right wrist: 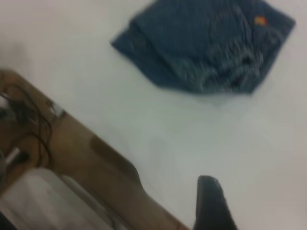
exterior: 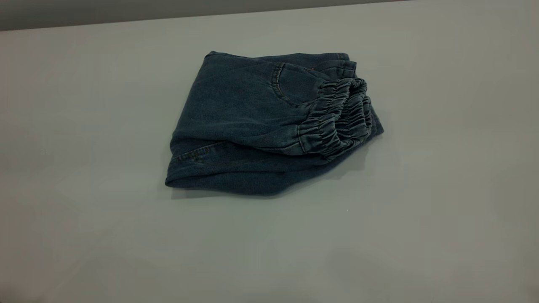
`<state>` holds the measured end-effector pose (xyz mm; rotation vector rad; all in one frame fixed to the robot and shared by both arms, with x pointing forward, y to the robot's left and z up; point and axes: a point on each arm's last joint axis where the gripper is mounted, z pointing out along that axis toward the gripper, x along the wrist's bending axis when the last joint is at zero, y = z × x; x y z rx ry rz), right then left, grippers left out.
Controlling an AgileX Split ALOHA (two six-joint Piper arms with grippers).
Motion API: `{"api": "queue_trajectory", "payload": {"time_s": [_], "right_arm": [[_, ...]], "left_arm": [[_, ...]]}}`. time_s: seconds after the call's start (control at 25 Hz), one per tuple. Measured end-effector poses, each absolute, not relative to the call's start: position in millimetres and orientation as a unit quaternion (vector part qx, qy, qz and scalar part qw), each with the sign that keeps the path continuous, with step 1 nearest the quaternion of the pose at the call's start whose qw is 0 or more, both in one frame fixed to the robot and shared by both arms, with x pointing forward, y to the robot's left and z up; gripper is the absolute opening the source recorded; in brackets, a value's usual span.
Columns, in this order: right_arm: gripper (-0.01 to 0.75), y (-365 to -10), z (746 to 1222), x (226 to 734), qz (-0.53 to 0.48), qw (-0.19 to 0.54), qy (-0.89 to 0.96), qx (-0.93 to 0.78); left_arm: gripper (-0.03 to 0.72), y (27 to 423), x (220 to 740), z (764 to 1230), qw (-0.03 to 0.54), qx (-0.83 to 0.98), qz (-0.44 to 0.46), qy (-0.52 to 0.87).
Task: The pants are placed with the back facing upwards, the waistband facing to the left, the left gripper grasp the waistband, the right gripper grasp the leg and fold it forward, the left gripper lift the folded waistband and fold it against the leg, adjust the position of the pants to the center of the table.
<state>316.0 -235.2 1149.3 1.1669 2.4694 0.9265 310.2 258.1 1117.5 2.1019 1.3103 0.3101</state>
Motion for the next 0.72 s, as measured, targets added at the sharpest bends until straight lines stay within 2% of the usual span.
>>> {"api": "queue_trajectory", "payload": {"time_s": [0.12,0.28,0.56,0.72], "right_arm": [[0.357,-247,1123,301,0.319,0.140,0.847,0.402],[0.357,-260,1094,282,0.327,0.142,0.842,0.405],[0.357,-271,1055,266,0.369,0.162,0.824,0.399],[0.357,-272,1050,265,0.370,0.162,0.823,0.399]], "left_arm": [[0.561,267,295,1093,0.303,0.783,0.122,0.529],[0.561,278,278,1069,0.311,0.750,0.149,0.565],[0.561,291,251,1062,0.389,0.708,0.229,0.543],[0.561,295,240,1061,0.410,0.698,0.245,0.533]]}}
